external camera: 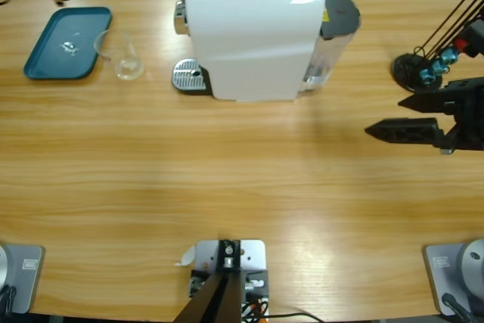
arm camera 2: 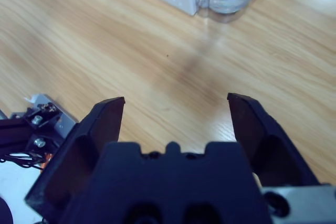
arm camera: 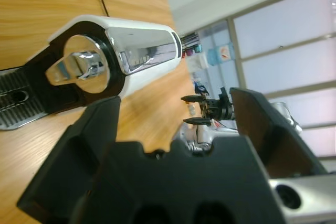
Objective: Pour coffee
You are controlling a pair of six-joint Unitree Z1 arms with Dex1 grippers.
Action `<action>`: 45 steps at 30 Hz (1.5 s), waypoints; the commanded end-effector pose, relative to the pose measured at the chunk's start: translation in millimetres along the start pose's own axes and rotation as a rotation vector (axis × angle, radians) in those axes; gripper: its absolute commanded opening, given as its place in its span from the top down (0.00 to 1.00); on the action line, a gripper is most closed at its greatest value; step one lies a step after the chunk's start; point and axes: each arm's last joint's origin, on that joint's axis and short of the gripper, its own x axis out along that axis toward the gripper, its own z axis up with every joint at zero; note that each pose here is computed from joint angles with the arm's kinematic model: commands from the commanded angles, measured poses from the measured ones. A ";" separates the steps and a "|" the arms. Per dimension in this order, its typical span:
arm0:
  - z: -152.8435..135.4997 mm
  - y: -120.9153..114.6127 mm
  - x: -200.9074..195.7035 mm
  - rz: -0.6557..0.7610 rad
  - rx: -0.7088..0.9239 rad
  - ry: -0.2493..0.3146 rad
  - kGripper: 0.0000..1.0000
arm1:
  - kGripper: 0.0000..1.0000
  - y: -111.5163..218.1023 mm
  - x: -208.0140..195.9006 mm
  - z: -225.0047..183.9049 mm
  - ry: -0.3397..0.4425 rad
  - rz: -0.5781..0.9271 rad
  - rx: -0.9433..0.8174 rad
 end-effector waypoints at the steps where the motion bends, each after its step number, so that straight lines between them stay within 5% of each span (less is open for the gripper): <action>1: 16.9 47.5 36.9 -0.085 -0.081 0.072 0.16 | 0.15 -4.8 1.0 -10.2 0.001 -0.028 0.027; 14: 13.2 80.5 41.4 -0.075 -0.153 0.043 0.19 | 0.15 -4.9 1.5 -10.2 0.000 -0.028 0.027; 42: 16.5 71.7 66.6 -0.159 -0.151 0.056 0.19 | 0.15 -5.2 2.7 -9.9 0.005 -0.030 0.028; 45: 16.4 68.9 65.1 -0.164 -0.144 0.056 0.32 | 0.15 -5.2 2.8 -9.7 0.004 -0.029 0.028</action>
